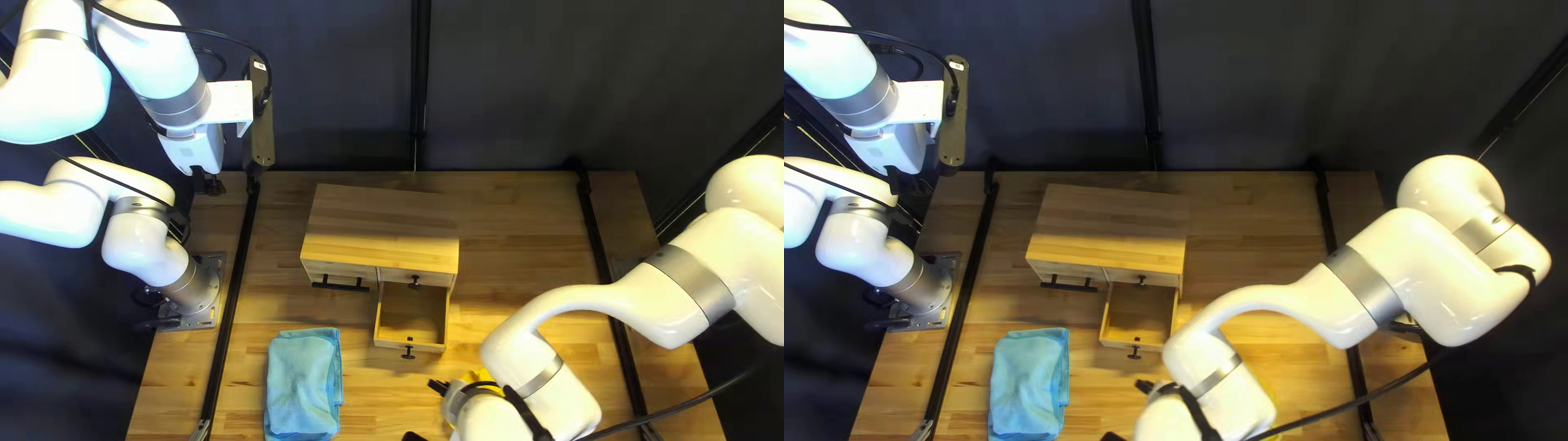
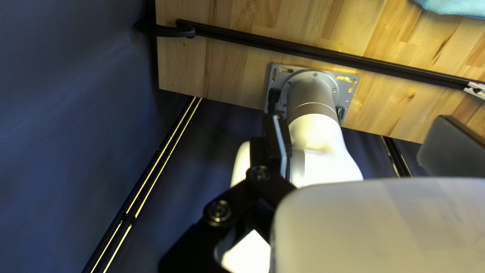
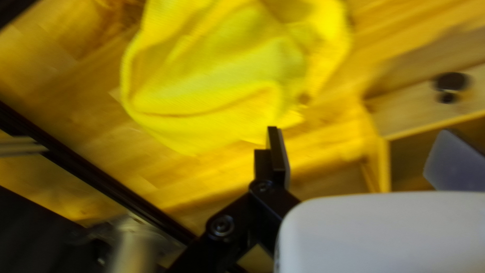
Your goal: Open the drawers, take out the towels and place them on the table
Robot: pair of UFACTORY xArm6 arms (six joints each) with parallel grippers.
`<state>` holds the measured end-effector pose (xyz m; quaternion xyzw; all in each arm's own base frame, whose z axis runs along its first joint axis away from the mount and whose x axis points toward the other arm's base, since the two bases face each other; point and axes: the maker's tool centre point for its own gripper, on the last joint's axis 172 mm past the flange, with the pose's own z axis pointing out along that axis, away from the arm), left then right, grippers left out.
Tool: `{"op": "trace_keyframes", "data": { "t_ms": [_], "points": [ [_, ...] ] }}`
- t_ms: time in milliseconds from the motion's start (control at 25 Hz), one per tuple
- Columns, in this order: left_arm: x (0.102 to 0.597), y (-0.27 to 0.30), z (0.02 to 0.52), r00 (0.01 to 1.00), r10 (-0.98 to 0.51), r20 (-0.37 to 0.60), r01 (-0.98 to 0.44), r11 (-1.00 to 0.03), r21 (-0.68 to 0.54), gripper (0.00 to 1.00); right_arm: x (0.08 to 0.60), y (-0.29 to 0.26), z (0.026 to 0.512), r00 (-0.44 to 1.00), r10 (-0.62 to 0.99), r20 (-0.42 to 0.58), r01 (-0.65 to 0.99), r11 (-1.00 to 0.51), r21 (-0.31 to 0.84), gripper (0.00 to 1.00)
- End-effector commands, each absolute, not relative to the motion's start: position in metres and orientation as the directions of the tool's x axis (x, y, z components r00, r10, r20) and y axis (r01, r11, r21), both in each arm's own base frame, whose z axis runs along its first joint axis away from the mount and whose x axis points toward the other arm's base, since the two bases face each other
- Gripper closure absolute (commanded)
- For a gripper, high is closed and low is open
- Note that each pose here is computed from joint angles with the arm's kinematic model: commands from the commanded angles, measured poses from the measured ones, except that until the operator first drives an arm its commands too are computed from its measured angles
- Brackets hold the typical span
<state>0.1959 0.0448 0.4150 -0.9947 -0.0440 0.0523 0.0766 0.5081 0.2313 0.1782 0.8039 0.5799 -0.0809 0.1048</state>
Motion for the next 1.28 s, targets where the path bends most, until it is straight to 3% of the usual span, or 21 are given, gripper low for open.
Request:
{"op": "trace_keyframes", "data": {
  "t_ms": [40, 480, 840, 1280],
  "points": [
    [0.196, 0.045, 0.415, 0.991, 0.096, -0.097, 0.080, -0.984, -0.157, 0.00, 0.531, 0.216, 0.161, 0.211, 0.946, -0.246, 0.976, -0.190, 0.106, 0.00],
    [0.196, 0.045, 0.415, 0.991, 0.096, -0.097, 0.080, -0.984, -0.157, 0.00, 0.576, 0.179, 0.104, 0.031, 0.978, -0.207, 0.996, -0.014, 0.083, 0.00],
    [0.196, 0.045, 0.415, 0.991, 0.096, -0.097, 0.080, -0.984, -0.157, 0.00, 0.578, 0.170, 0.070, -0.001, 0.978, -0.208, 1.000, 0.002, 0.005, 0.00],
    [0.196, 0.045, 0.415, 0.991, 0.096, -0.097, 0.080, -0.984, -0.157, 0.00, 0.558, 0.147, 0.058, -0.025, 0.958, -0.285, 0.999, 0.015, -0.036, 0.00]
  ]
}}
